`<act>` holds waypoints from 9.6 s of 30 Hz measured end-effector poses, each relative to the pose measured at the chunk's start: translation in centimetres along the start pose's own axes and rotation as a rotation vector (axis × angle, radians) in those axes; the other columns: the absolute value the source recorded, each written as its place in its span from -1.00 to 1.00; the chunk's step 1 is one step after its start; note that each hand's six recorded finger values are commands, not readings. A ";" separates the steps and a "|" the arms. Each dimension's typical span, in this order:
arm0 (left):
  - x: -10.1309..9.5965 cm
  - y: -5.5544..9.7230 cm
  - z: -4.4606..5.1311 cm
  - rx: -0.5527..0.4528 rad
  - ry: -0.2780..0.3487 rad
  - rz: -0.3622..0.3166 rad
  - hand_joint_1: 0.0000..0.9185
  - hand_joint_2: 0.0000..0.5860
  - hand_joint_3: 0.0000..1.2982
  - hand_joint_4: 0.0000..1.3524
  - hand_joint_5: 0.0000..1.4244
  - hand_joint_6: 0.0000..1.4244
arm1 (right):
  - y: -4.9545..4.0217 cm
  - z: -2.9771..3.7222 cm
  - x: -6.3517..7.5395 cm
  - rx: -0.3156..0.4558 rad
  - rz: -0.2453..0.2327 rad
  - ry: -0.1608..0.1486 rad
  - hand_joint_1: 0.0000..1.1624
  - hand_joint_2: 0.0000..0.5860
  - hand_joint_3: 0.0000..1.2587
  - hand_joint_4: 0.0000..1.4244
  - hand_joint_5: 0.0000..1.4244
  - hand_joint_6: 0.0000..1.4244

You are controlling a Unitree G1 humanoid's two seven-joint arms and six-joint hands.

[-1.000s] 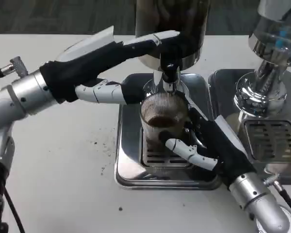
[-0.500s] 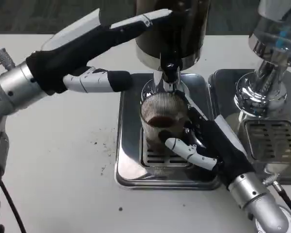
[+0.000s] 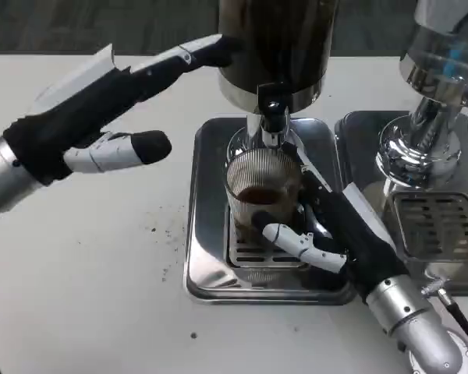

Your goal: Grasp the cup under the faucet to collect the drink, then remove the cup.

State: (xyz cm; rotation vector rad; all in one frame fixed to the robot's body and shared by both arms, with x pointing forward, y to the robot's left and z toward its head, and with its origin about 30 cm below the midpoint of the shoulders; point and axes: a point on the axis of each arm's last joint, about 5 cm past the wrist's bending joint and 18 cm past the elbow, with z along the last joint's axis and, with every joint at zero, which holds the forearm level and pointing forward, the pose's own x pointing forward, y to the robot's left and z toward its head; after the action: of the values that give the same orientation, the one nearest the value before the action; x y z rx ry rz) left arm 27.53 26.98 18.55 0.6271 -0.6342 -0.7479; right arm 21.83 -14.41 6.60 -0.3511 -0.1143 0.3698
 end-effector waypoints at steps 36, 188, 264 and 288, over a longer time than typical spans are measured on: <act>-5.8 -3.6 -0.96 -0.141 0.234 0.087 -1.00 -0.69 -0.78 -0.87 -0.84 -0.94 | 0.92 -0.15 1.3 -0.093 -0.032 0.036 -0.03 -0.20 -1.00 -1.00 -1.00 -0.90; -5.4 -3.9 0.23 -0.029 0.165 0.011 -1.00 -0.40 -0.77 -0.75 -0.77 -0.87 | 3.93 0.59 -7.6 -0.229 -0.512 -0.168 0.05 -0.14 -0.05 0.06 0.24 0.70; -7.0 -4.3 3.74 0.224 -0.015 -0.179 -1.00 -0.41 -0.80 -0.85 -0.87 -0.90 | 2.67 2.49 -10.3 -0.327 -0.609 -0.259 0.12 -0.19 0.08 0.16 0.38 0.82; -7.5 -4.0 4.22 0.232 -0.040 -0.185 -1.00 -0.41 -0.80 -0.85 -0.87 -0.90 | 2.61 2.78 -11.1 -0.331 -0.639 -0.250 0.12 -0.18 0.10 0.18 0.40 0.85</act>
State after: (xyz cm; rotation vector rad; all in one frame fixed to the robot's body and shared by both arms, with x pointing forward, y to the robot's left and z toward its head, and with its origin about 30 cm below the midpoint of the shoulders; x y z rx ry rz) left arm 18.59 29.21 16.24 0.8953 -0.7125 -0.8680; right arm 10.23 -15.39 7.76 -0.5697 -0.5220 -0.2462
